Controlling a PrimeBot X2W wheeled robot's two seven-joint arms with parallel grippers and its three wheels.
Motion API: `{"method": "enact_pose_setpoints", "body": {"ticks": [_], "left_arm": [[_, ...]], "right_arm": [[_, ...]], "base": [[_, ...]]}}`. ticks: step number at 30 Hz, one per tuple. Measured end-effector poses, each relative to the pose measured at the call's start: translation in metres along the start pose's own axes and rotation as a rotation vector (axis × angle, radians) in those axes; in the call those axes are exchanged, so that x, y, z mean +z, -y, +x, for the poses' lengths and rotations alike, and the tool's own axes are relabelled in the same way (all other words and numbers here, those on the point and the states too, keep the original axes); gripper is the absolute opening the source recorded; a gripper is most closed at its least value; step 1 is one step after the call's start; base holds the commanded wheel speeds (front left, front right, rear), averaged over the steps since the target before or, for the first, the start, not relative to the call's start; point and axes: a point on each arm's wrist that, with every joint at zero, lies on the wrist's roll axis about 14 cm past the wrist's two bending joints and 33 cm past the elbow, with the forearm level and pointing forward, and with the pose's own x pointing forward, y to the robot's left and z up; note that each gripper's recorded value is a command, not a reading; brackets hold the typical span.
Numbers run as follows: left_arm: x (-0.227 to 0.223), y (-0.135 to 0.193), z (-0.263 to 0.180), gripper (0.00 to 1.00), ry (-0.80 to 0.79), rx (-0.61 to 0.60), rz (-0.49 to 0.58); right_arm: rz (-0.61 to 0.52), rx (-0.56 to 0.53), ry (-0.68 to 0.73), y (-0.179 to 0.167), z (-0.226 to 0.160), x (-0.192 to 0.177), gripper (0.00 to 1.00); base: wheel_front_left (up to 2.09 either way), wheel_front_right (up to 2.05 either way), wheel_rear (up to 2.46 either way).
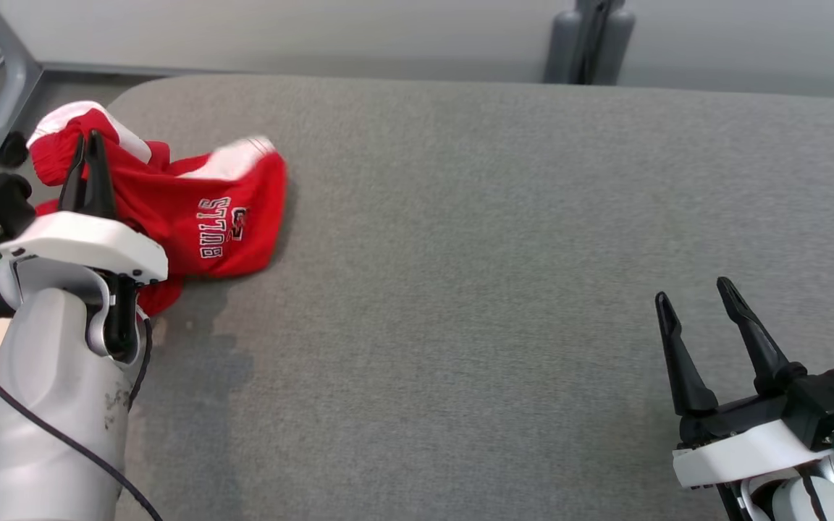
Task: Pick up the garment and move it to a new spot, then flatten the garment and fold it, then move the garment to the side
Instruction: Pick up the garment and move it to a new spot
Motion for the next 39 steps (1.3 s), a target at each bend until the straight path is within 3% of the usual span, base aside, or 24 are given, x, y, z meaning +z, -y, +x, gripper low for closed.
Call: {"method": "enact_pose_setpoints", "body": {"ticks": [10, 19, 26, 31, 39], "left_arm": [[0.043, 0.111, -0.016, 0.0, 0.134, -0.262, -0.058], [0.08, 0.223, -0.048, 0.0, 0.177, -0.544, -0.15], [0.072, 0.298, -0.072, 0.0, 0.137, -0.725, -0.142], [0.026, 0.314, -0.082, 0.0, 0.025, -0.759, -0.114], [-0.08, 0.291, -0.107, 0.0, -0.238, -0.72, 0.007]], "right_arm": [[-0.056, -0.166, 0.102, 0.043, -0.037, 0.046, 1.0], [-0.085, -0.296, 0.141, 0.073, -0.077, 0.066, 1.0], [-0.106, -0.388, 0.147, 0.093, -0.105, 0.073, 1.0], [-0.12, -0.426, 0.149, 0.105, -0.111, 0.076, 1.0], [-0.109, -0.414, 0.127, 0.102, -0.105, 0.067, 1.0]], "base": [[0.0, 0.0, 0.0], [0.0, 0.0, 0.0], [0.0, 0.0, 0.0], [0.0, 0.0, 0.0], [0.0, 0.0, 0.0]]}}
